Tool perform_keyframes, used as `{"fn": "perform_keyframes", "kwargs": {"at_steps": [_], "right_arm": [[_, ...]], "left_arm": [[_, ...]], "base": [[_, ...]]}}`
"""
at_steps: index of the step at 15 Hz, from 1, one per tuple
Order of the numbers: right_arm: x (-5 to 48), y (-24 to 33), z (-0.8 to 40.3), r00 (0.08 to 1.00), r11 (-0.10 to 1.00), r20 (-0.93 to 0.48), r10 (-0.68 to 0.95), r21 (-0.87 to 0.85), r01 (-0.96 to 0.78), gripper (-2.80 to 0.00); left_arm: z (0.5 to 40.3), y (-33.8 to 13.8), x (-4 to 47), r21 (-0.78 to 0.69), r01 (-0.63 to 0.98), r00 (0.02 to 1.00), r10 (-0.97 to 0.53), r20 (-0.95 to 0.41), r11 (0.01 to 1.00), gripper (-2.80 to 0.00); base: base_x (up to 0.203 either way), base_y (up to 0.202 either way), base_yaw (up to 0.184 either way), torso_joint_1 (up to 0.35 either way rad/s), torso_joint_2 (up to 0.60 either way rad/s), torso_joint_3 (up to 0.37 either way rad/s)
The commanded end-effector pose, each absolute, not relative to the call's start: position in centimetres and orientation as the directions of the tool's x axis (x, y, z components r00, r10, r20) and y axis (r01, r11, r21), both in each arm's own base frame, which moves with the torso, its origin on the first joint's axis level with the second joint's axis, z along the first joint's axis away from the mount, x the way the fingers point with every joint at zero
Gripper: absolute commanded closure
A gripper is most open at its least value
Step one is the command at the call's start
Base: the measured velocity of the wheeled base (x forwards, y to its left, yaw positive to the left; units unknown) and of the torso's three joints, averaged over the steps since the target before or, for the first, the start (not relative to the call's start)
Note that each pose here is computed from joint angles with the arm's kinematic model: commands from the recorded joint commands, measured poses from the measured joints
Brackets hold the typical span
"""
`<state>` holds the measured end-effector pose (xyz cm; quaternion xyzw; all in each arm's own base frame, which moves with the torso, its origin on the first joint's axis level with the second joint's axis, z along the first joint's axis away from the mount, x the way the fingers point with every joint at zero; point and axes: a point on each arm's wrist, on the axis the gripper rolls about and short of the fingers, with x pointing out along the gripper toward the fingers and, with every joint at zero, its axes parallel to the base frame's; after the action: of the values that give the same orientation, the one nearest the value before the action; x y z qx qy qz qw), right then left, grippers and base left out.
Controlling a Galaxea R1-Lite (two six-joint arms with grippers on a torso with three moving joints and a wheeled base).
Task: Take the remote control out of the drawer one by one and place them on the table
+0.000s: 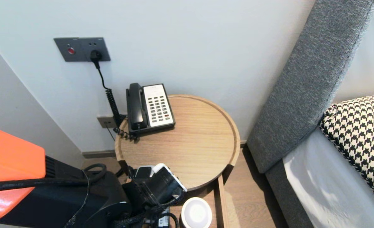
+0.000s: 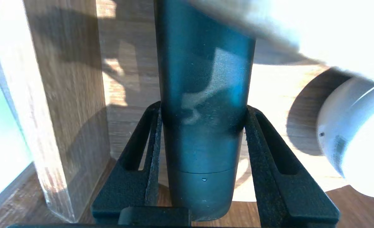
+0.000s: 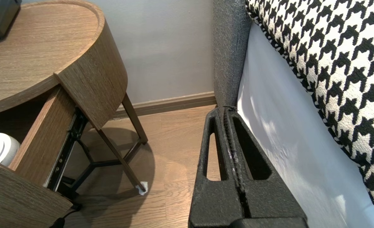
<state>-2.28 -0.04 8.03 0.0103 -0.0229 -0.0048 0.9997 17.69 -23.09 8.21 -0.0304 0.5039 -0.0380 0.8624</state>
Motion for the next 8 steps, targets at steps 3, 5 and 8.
{"fn": "perform_keyframes", "kwargs": {"at_steps": [3, 5, 8], "right_arm": [[-2.1, 0.0, 7.4, 1.0, 1.0, 0.021, -0.009, 0.02, 0.009, 0.0], [-2.1, 0.0, 7.4, 1.0, 1.0, 0.021, -0.009, 0.022, 0.009, 0.0], [-2.1, 0.0, 7.4, 1.0, 1.0, 0.021, -0.009, 0.022, 0.009, 0.0]], "left_arm": [[8.7, -23.0, 18.3, -0.112, 0.018, 0.48, -0.107, -0.871, 0.994, 0.0], [9.3, -23.3, 19.1, -0.123, 0.006, 0.467, -0.112, -0.877, 0.992, 0.0], [9.7, -23.4, 19.9, -0.111, -0.007, 0.445, -0.096, -0.89, 0.994, 0.0]], "base": [[0.0, 0.0, 0.0, 0.0, 0.0, 0.0], [0.0, 0.0, 0.0, 0.0, 0.0, 0.0], [0.0, 0.0, 0.0, 0.0, 0.0, 0.0]]}}
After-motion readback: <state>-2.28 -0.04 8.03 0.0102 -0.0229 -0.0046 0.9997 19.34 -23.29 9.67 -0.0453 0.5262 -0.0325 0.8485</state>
